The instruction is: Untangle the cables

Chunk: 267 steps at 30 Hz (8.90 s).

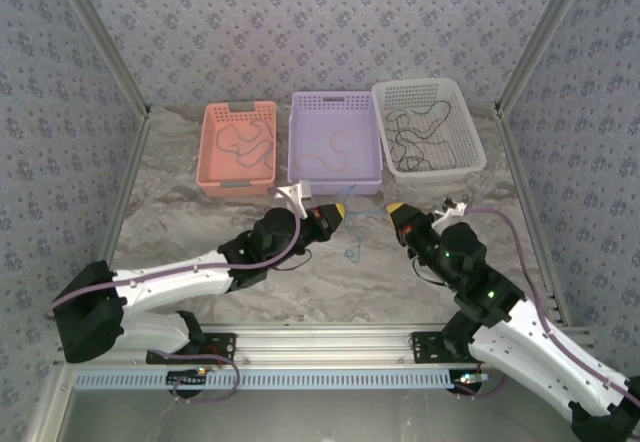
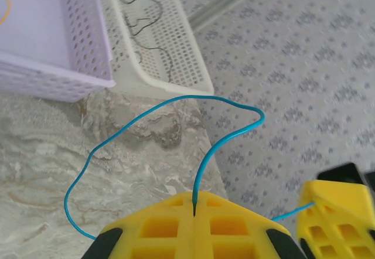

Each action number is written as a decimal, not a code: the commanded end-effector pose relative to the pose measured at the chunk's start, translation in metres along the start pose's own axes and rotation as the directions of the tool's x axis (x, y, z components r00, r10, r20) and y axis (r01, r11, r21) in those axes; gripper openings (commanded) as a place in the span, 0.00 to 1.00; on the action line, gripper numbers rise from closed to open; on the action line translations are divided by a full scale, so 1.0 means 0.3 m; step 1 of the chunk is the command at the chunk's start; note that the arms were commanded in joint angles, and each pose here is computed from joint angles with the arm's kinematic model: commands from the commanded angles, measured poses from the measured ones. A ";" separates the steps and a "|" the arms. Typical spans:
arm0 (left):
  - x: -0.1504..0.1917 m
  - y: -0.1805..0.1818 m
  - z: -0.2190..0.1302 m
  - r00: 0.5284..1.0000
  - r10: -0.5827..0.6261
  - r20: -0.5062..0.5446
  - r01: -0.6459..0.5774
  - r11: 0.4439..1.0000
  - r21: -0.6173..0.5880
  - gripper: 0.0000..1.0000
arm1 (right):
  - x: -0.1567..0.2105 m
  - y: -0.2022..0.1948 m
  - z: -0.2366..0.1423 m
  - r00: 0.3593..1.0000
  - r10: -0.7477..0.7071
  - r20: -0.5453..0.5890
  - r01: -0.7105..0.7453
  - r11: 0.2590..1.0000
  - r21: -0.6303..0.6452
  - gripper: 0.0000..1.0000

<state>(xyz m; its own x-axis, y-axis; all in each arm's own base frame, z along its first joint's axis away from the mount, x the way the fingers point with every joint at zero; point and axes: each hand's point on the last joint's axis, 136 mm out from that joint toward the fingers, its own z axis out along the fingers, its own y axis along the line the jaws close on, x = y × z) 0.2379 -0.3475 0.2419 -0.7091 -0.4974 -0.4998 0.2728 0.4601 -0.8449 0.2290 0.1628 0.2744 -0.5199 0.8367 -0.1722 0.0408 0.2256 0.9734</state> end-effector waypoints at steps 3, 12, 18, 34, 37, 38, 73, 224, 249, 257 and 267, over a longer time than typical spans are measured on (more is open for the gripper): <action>-0.026 -0.021 0.051 0.991 -0.132 0.025 0.133 0.991 -0.036 0.00 | -0.160 0.111 -0.064 0.965 -0.084 0.248 0.083 0.996 0.016 0.00; 0.070 0.110 0.063 0.990 -0.016 -0.138 -0.020 0.966 -0.258 0.60 | -0.285 -0.022 -0.220 0.895 -0.358 0.265 0.262 0.905 0.336 0.00; 0.164 0.175 0.054 0.939 0.156 -0.305 -0.261 0.903 -0.342 0.41 | -0.326 -0.160 -0.231 0.890 -0.415 0.189 0.282 0.828 0.485 0.00; 0.367 0.251 0.261 0.233 0.652 -0.721 -0.933 0.360 0.023 0.47 | -0.410 -0.273 -0.163 0.942 -0.328 0.076 0.245 0.823 0.512 0.00; 0.383 0.274 0.304 0.116 0.644 -0.756 -0.942 0.312 0.121 0.53 | -0.426 -0.269 -0.147 0.945 -0.317 0.075 0.241 0.834 0.497 0.00; 0.386 0.285 0.323 0.104 0.631 -0.769 -0.936 0.323 0.139 0.54 | -0.428 -0.269 -0.142 0.946 -0.315 0.073 0.240 0.837 0.492 0.00; 0.466 0.435 0.482 0.047 0.556 -0.830 -0.832 0.482 0.276 0.38 | -0.442 -0.261 -0.123 0.953 -0.295 0.071 0.227 0.849 0.476 0.00; -1.300 0.673 0.101 0.957 0.100 0.272 0.038 0.887 -0.461 0.00 | 0.107 0.131 0.175 0.590 -0.750 -0.297 0.753 0.644 -0.131 0.65; -1.249 0.895 -0.006 0.961 0.053 0.272 0.151 0.722 -0.675 0.99 | 0.122 0.077 0.222 0.585 -0.738 -0.336 0.754 0.648 -0.110 0.65; -1.181 0.643 -0.258 0.921 0.186 0.343 0.120 0.700 -0.704 0.99 | 0.033 0.094 0.133 0.550 -0.789 -0.273 0.817 0.576 -0.019 0.69; -0.745 0.445 -0.433 0.958 0.248 0.142 -0.071 0.689 -0.722 0.99 | -0.142 0.058 -0.051 0.532 -0.833 -0.154 0.841 0.498 0.214 0.99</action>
<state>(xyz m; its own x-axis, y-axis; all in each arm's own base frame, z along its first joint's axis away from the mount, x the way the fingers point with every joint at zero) 0.3836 -0.0749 0.3024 -0.4257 -0.5551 -0.7146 -0.2091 0.8287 -0.5192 0.2407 0.1515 0.3147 -0.4529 0.2112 -0.8662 -0.3360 0.8595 0.3852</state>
